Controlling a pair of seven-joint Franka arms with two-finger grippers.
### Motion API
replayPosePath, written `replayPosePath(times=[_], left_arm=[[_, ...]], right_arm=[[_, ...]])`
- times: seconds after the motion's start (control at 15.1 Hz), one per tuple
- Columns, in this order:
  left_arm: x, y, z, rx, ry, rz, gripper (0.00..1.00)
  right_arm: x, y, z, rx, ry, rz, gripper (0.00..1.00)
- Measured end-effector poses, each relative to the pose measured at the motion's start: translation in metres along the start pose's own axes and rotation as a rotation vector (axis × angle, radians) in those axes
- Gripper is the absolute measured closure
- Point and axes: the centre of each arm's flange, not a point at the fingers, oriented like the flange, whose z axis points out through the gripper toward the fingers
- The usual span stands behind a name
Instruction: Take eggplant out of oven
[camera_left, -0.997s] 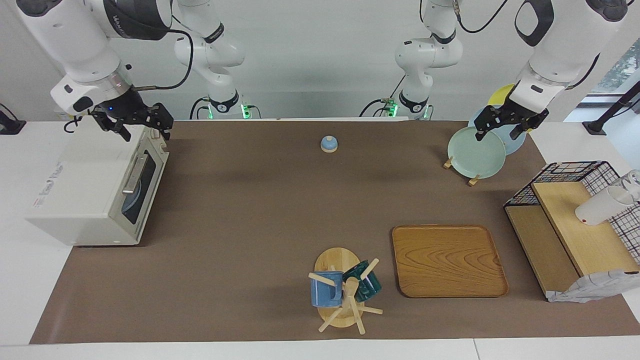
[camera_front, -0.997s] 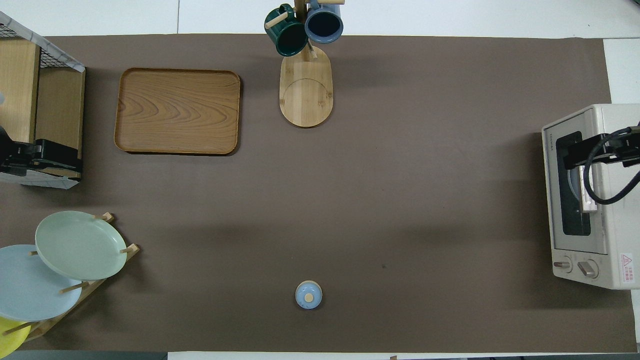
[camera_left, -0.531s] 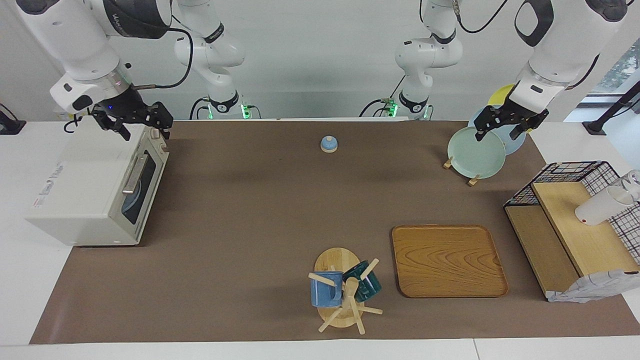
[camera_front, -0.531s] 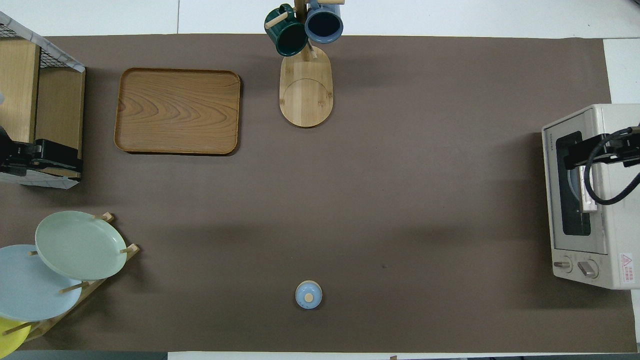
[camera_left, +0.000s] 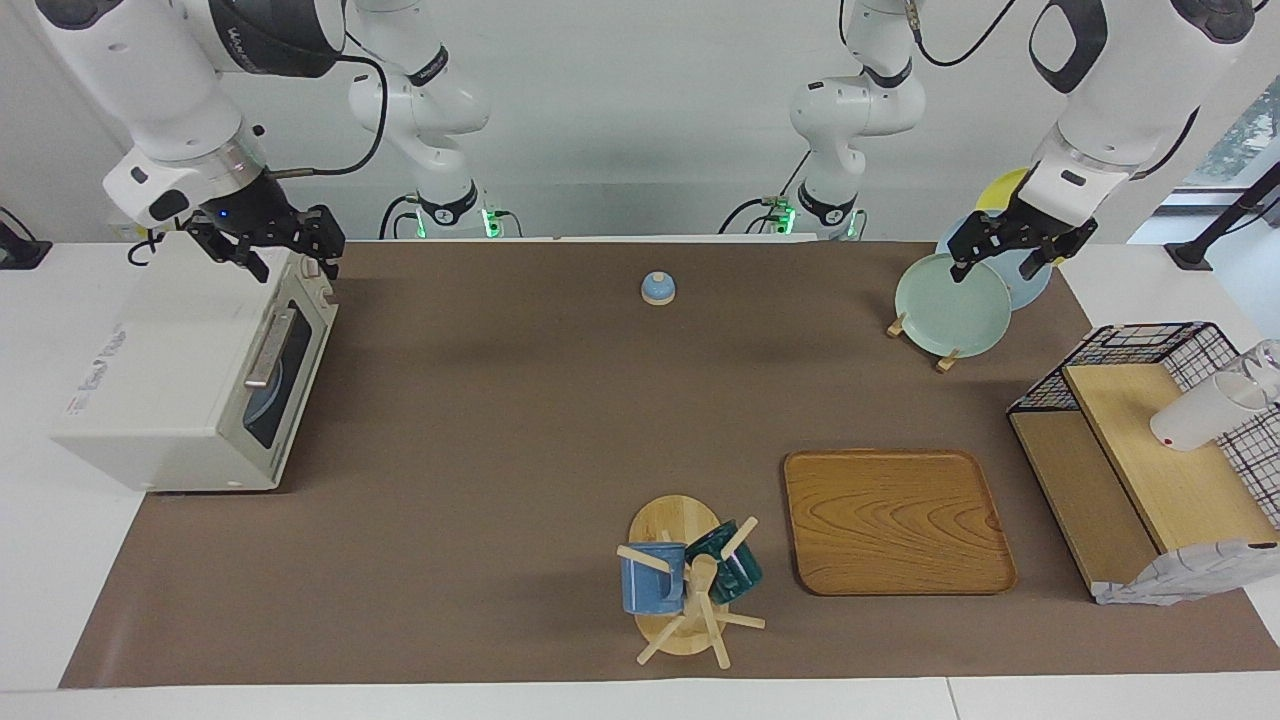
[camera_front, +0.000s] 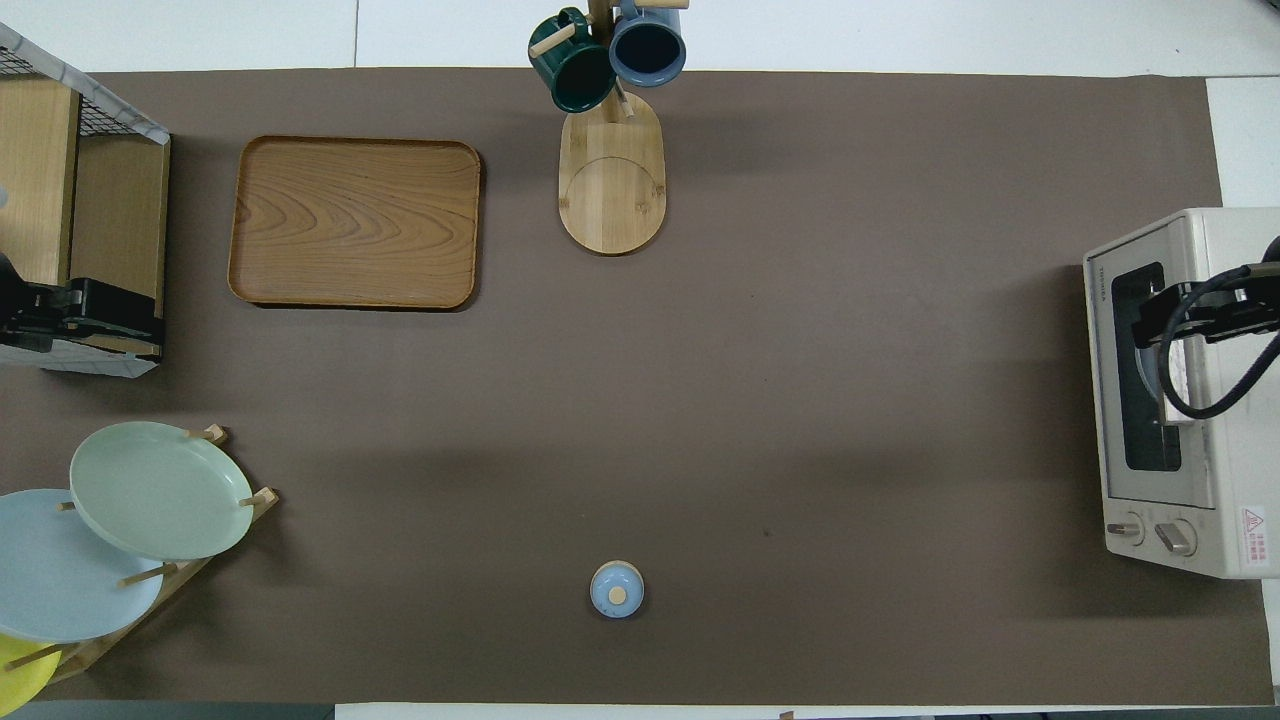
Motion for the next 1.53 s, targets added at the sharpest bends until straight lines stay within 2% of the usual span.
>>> replayPosePath(times=[0.2, 0.33, 0.47, 0.6, 1.06, 1.53], left_arm=[[0.000, 0.000, 0.000, 0.000, 0.000, 0.000, 0.00], [0.000, 0.000, 0.000, 0.000, 0.000, 0.000, 0.00], [0.000, 0.000, 0.000, 0.000, 0.000, 0.000, 0.00], [0.000, 0.000, 0.000, 0.000, 0.000, 0.000, 0.00], [0.000, 0.000, 0.000, 0.000, 0.000, 0.000, 0.00], [0.000, 0.000, 0.000, 0.000, 0.000, 0.000, 0.00]], right_arm=[[0.002, 0.001, 0.016, -0.002, 0.024, 0.000, 0.76], [0.004, 0.007, 0.035, -0.032, 0.016, 0.066, 0.98], [0.005, 0.018, 0.057, -0.115, 0.001, 0.125, 0.99], [0.009, 0.027, 0.075, -0.152, -0.003, 0.154, 0.99], [0.007, 0.061, 0.116, -0.167, -0.034, 0.195, 0.99], [0.006, 0.061, 0.130, -0.175, -0.038, 0.153, 0.99]])
